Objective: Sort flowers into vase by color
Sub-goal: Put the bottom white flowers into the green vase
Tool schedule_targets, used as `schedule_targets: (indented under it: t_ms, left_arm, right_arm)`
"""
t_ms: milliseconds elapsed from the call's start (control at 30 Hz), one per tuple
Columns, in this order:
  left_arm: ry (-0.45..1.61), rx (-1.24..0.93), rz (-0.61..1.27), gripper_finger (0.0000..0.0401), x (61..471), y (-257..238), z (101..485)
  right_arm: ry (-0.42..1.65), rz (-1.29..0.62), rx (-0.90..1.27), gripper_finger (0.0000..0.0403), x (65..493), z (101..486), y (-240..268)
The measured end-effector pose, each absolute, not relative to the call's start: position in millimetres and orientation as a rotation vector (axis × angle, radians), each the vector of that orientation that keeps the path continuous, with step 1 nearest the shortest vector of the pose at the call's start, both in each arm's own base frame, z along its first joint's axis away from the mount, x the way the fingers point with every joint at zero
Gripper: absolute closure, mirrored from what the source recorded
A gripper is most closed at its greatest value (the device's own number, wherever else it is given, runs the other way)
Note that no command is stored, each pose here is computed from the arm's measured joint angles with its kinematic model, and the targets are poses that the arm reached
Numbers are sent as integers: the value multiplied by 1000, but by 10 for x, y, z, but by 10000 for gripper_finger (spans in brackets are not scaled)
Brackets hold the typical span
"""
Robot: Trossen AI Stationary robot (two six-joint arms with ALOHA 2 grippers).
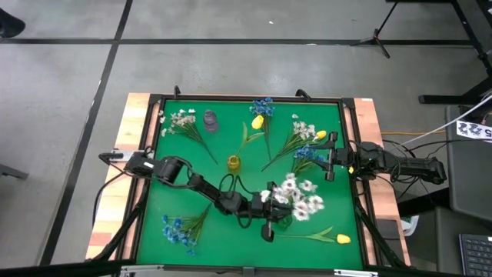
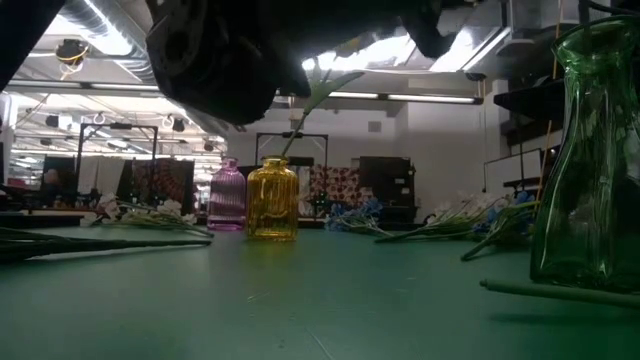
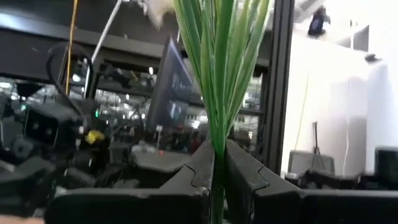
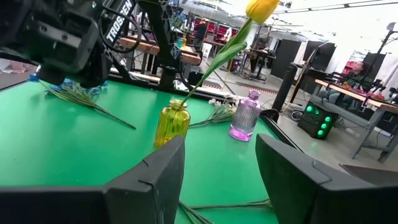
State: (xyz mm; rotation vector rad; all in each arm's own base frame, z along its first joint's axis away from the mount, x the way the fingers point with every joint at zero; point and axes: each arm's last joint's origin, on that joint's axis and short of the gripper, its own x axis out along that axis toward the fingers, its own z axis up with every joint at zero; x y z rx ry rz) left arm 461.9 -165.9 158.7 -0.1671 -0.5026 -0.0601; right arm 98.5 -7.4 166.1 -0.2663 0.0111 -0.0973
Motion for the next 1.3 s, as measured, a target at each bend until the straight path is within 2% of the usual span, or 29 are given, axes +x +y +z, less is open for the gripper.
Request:
schedule_targets:
  t_ms: [467, 733, 1300]
  left_arm:
    - [-440, -188, -20, 386, 4656, -1626, 1428]
    - [-446, -263, 48, 386, 4467, -1588, 1261]
    - [-387, -218, 26, 386, 4445, -1722, 1212]
  right_arm:
    - [11, -98, -267, 205, 985, 1661, -74]
    - [12, -98, -269, 205, 985, 1660, -74]
    - [13, -98, -270, 205, 985, 1659, -74]
